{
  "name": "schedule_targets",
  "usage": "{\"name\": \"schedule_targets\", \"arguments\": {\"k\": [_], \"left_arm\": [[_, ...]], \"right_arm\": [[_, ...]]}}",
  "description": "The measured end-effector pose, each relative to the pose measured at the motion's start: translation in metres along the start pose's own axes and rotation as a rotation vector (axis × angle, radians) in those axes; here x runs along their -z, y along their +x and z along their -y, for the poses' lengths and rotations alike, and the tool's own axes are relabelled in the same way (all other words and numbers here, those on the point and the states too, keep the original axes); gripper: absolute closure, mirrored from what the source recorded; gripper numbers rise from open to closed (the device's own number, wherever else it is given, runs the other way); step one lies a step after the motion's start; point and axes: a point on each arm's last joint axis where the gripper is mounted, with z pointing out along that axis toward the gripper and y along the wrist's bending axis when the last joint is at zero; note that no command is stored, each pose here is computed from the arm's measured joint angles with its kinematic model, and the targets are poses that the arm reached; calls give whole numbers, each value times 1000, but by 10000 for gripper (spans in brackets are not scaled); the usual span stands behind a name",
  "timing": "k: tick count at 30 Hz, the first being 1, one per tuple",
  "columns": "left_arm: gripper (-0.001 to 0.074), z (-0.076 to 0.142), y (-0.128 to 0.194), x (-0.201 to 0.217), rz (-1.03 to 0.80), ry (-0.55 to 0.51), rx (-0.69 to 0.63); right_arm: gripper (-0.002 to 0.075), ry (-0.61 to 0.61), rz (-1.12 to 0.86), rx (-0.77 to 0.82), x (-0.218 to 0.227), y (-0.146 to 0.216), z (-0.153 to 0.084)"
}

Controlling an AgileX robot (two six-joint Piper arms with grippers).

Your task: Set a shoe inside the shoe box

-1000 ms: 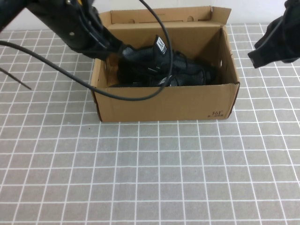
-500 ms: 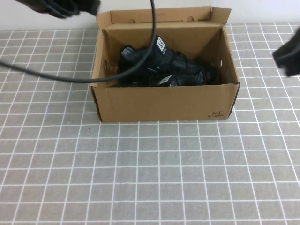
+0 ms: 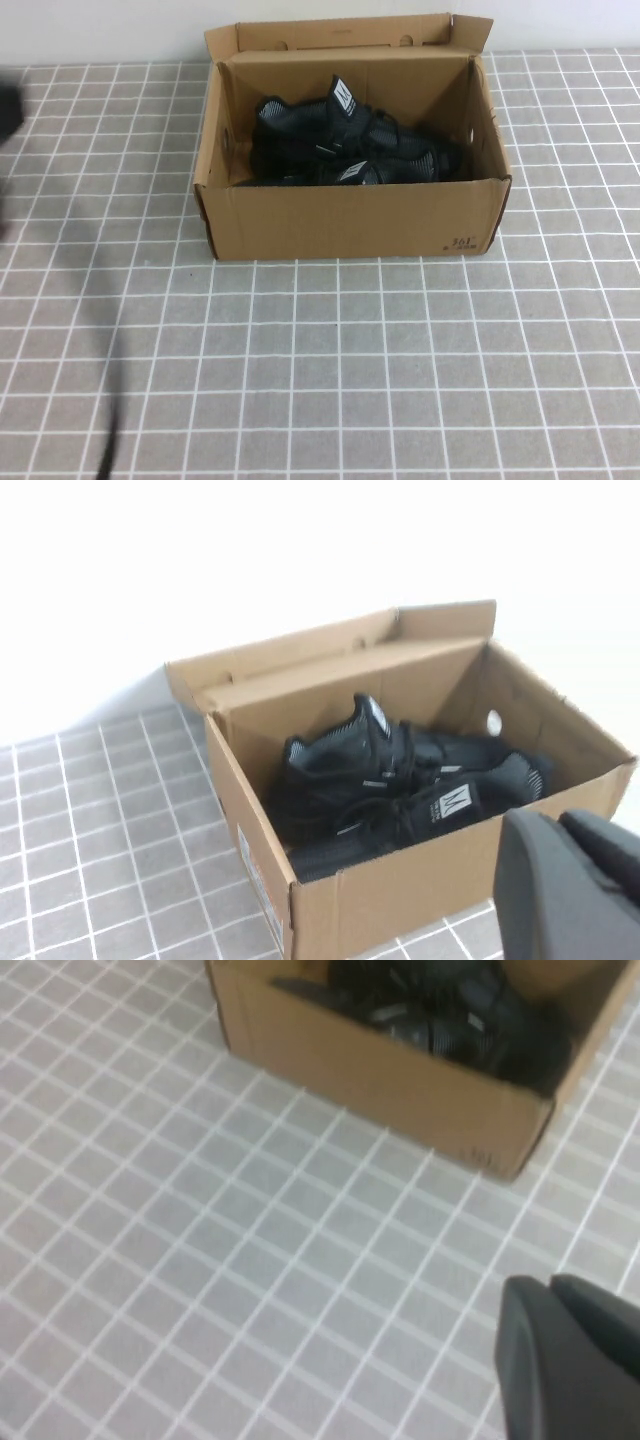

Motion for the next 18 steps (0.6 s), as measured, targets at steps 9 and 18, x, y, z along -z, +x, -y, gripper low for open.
{"name": "schedule_targets", "arguments": {"k": [9,18], "left_arm": [[736,9,100,52,201,-18,67],[736,14,179,36,219,-28,74]], "right_arm": [[742,-36,185,-13,33,80,-3],[742,-76,486,-50,18,127,1]]}}
